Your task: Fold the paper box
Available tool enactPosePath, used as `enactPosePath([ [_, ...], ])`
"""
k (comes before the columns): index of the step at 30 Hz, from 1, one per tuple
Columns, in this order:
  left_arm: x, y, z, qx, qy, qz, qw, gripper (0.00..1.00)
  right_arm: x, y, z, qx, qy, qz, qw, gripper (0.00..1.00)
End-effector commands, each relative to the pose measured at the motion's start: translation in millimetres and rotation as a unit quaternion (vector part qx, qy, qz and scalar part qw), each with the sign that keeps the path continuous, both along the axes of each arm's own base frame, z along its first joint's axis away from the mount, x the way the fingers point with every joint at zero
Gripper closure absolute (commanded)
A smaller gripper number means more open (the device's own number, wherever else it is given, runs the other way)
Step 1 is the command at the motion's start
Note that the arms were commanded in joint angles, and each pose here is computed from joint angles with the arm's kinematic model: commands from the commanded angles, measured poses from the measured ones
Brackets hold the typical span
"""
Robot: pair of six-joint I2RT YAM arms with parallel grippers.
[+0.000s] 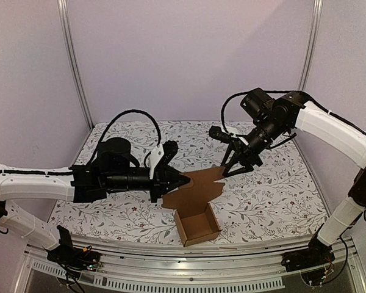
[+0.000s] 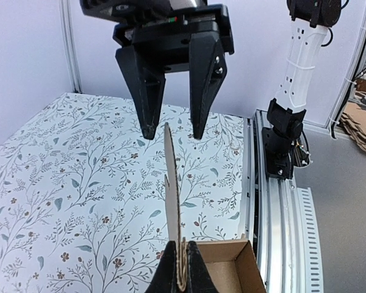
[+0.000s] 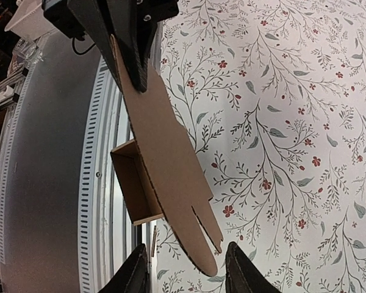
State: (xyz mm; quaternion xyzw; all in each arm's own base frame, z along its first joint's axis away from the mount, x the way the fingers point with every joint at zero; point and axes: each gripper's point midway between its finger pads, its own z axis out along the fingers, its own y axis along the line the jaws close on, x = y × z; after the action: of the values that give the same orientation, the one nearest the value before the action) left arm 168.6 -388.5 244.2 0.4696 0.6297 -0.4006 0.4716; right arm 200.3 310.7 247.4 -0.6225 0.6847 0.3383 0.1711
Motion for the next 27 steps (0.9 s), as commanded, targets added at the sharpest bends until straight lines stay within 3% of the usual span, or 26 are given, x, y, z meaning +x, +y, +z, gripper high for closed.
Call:
enactPosePath([
  [1,3.2,3.7,9.8,-0.020,-0.012,0.017,1.000,1.00,12.2,11.8,-22.2,-0.031,-0.009,-0.025,0.999,0.60],
  [3,4.9,3.4,11.1,-0.025,-0.011,0.022,0.999,1.00,16.3,15.9,-25.8,-0.041,-0.019,-0.034,0.998,0.66],
  [8,23.4,4.9,14.3,-0.032,-0.008,0.076,0.997,1.00,44.1,22.4,-33.2,-0.074,-0.062,-0.105,0.990,0.94],
  [14,50.1,-8.2,5.0,-0.030,-0.009,0.168,0.985,1.00,79.8,30.1,-26.8,-0.066,-0.041,-0.259,0.963,0.94],
  [16,58.7,-12.9,1.6,-0.027,-0.011,0.201,0.979,1.00,78.7,37.3,-24.7,-0.060,-0.019,-0.275,0.959,0.94],
  [18,64.9,-12.5,-0.1,-0.028,-0.015,0.228,0.973,1.00,72.3,44.2,-29.9,-0.058,0.014,-0.272,0.960,0.92],
  [20,69.5,-6.1,1.8,-0.029,-0.022,0.249,0.968,1.00,66.0,42.5,-34.0,-0.064,0.027,-0.263,0.962,0.78],
  [22,69.3,2.3,5.5,-0.023,-0.035,0.255,0.966,1.00,62.8,30.2,-35.1,-0.076,0.019,-0.246,0.966,0.70],
  [27,51.0,10.6,12.3,-0.004,-0.044,0.176,0.983,1.00,65.2,-14.7,2.1,-0.021,0.026,-0.208,0.978,0.56],
])
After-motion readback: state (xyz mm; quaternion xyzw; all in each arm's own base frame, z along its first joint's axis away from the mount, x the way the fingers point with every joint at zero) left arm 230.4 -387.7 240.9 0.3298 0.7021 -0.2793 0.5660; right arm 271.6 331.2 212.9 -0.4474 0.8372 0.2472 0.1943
